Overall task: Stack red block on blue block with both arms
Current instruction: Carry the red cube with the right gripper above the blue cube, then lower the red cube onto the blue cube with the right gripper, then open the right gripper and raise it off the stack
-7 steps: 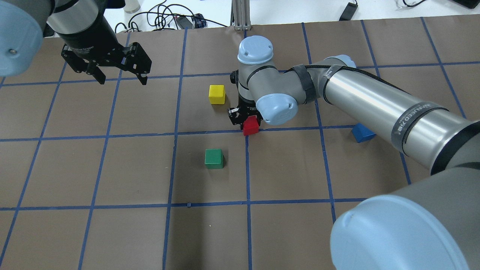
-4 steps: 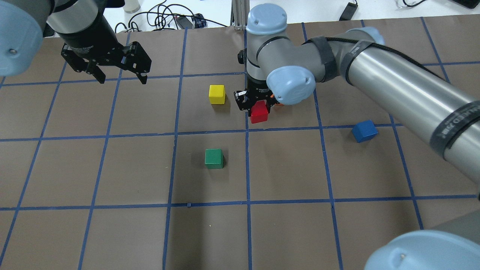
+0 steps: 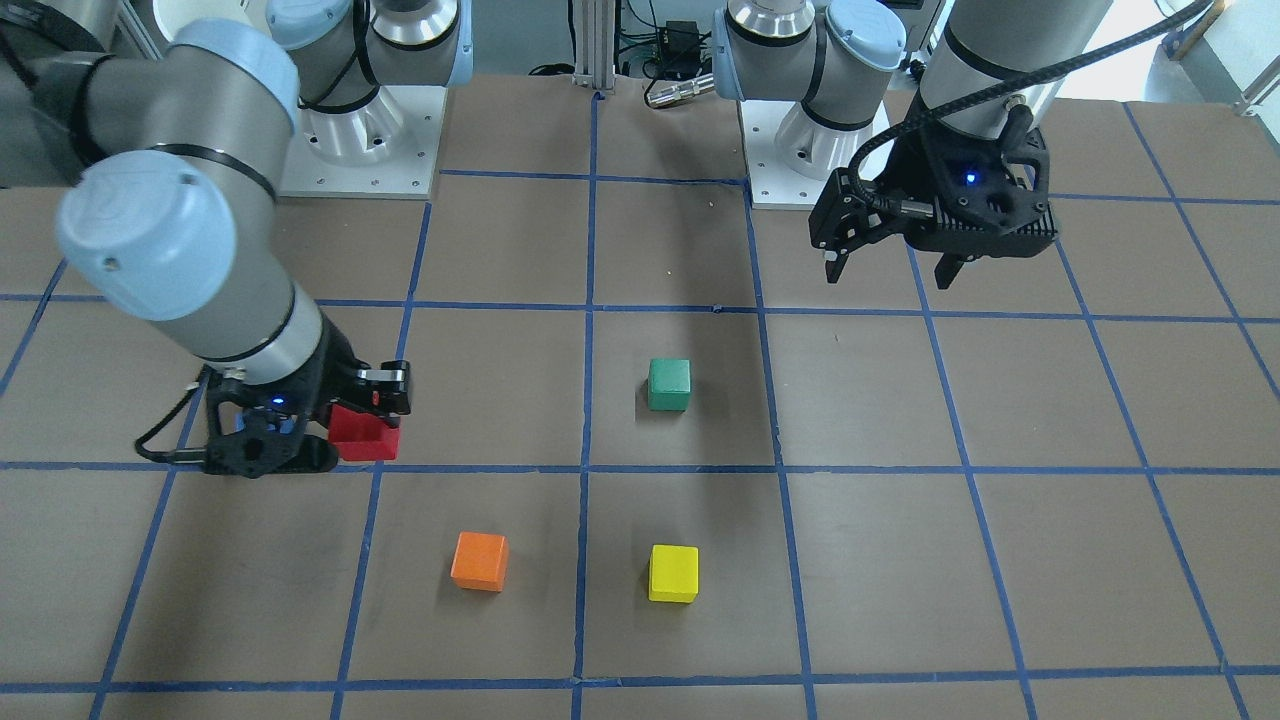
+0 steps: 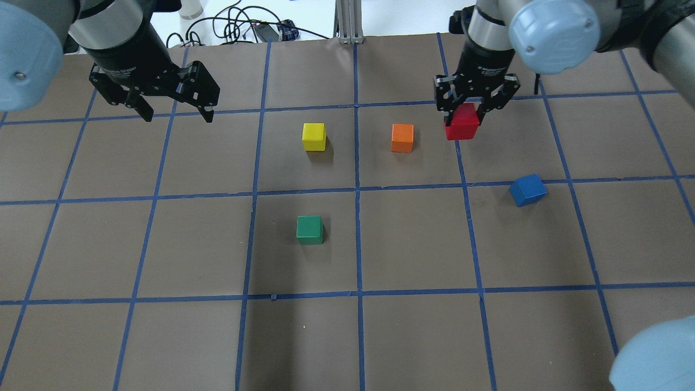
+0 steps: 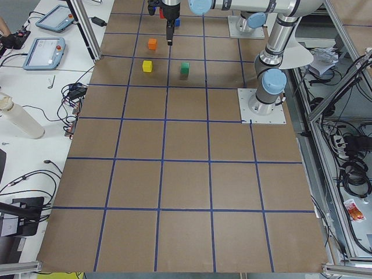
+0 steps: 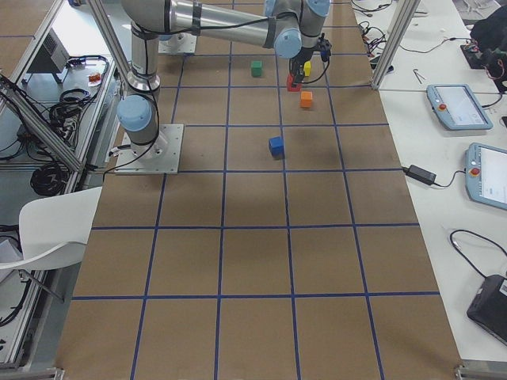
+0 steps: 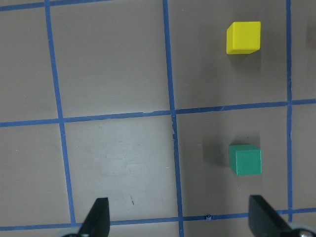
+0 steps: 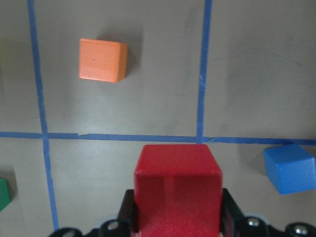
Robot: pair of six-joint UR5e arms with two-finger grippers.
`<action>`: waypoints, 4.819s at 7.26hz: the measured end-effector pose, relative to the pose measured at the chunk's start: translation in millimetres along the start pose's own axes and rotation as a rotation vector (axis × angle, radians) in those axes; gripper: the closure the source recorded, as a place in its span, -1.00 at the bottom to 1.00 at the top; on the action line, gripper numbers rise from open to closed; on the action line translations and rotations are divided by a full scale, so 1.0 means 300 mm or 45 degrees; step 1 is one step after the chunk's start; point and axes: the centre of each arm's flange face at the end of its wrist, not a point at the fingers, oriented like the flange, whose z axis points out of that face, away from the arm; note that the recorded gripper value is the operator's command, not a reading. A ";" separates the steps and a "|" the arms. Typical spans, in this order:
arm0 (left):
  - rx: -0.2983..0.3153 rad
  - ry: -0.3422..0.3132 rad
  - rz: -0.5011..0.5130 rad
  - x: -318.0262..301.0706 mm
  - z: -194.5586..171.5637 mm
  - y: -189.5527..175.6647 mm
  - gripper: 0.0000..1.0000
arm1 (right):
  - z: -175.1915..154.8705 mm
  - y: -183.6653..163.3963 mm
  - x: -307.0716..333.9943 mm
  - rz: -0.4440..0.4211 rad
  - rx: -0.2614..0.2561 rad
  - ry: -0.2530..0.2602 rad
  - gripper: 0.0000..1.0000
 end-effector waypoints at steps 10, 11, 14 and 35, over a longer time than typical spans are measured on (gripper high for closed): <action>-0.006 0.003 -0.043 0.004 0.009 -0.005 -1.00 | 0.218 0.060 0.504 -0.196 0.021 0.011 1.00; -0.006 0.003 -0.043 0.004 0.009 -0.005 -1.00 | 0.247 0.061 0.509 -0.207 0.042 0.020 1.00; -0.006 0.003 -0.044 0.004 0.009 -0.005 -1.00 | 0.318 0.081 0.507 -0.213 0.023 0.012 1.00; -0.007 0.003 -0.046 0.001 0.009 -0.003 -1.00 | 0.402 0.136 0.513 -0.211 -0.068 0.032 -1.00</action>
